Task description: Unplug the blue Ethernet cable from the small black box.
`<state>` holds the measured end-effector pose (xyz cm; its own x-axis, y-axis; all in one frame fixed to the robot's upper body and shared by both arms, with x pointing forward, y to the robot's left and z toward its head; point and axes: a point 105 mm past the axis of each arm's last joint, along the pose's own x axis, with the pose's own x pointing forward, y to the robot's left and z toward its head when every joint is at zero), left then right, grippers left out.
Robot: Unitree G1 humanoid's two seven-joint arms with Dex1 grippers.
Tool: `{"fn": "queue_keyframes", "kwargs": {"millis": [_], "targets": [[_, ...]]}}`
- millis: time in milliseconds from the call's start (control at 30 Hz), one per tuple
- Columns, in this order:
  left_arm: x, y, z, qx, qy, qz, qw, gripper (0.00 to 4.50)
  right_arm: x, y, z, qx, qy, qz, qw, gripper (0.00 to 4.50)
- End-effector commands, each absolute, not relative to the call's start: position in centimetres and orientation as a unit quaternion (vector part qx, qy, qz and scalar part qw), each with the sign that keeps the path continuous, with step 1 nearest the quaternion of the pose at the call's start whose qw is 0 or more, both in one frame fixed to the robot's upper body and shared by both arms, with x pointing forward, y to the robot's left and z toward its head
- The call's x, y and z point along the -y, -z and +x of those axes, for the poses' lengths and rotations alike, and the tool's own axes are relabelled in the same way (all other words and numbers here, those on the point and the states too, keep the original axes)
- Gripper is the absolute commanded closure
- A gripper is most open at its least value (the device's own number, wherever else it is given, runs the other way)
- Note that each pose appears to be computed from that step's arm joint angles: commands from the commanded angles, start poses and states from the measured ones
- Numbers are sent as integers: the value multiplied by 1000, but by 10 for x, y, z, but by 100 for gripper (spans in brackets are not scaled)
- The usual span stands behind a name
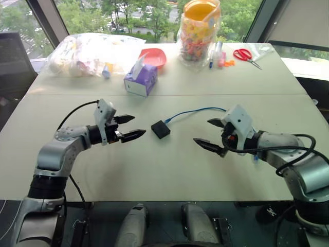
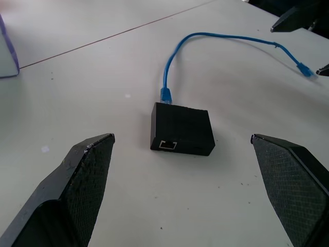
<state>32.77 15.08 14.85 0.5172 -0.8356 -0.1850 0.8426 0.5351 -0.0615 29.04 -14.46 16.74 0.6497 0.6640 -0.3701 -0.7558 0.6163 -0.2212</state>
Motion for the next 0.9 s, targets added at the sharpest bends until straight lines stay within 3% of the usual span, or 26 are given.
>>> {"fn": "queue_keyframes", "kwargs": {"millis": [33,567,900], "targets": [[-150,-163,330,-69,490,19,869,3,141,-180,292,-106,-412,-190,885,0],[-141,-166,329,-64,498,11,865,3,143,-187,309,-96,-428,-245,864,0],[-142,-160,323,-73,505,28,859,3,121,-197,360,-54,-458,-382,801,0]]}}
